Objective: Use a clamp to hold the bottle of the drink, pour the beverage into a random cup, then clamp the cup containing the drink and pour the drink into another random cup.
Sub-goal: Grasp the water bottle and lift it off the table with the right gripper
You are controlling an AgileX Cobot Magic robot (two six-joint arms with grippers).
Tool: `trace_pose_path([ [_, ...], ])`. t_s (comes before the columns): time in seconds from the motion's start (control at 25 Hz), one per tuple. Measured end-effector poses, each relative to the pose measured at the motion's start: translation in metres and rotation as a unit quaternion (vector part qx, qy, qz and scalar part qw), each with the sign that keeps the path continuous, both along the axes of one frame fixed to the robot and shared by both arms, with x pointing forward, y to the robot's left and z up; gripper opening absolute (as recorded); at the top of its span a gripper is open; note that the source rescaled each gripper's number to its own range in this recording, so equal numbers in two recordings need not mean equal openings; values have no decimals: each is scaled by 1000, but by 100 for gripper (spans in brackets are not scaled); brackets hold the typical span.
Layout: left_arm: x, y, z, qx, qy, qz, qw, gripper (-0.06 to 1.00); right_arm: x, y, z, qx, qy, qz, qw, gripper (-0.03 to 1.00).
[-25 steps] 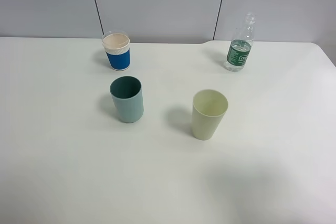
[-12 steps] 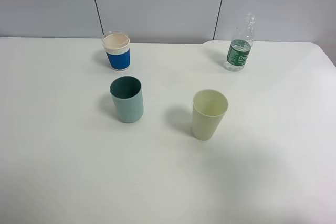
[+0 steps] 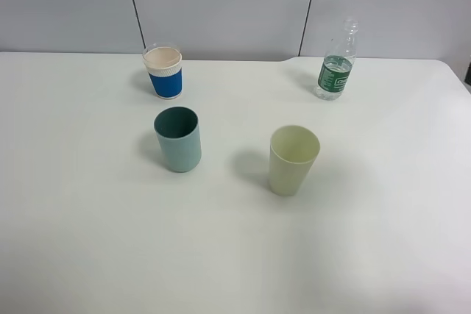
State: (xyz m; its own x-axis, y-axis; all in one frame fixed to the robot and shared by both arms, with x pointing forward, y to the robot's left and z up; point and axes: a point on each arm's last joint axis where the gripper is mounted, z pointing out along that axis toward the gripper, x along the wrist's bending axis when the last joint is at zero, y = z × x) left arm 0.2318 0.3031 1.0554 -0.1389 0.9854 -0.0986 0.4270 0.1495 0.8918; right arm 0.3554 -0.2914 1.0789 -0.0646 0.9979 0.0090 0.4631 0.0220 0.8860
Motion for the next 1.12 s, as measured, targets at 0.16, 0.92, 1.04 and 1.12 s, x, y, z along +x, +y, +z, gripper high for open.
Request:
trace_pose_path([
  [0.16,0,0,0,0,0,0,1000,100,32,1,-11,-2,16,-3,1000,100],
  [0.92,0,0,0,0,0,0,1000,100,143,4,-104,-30,66,3,997,100],
  [1.04,0,0,0,0,0,0,1000,100,153,4,-120,-30,67,3,997,100],
  [1.12,0,0,0,0,0,0,1000,100,158,5,-131,-33,69,4,997,100],
])
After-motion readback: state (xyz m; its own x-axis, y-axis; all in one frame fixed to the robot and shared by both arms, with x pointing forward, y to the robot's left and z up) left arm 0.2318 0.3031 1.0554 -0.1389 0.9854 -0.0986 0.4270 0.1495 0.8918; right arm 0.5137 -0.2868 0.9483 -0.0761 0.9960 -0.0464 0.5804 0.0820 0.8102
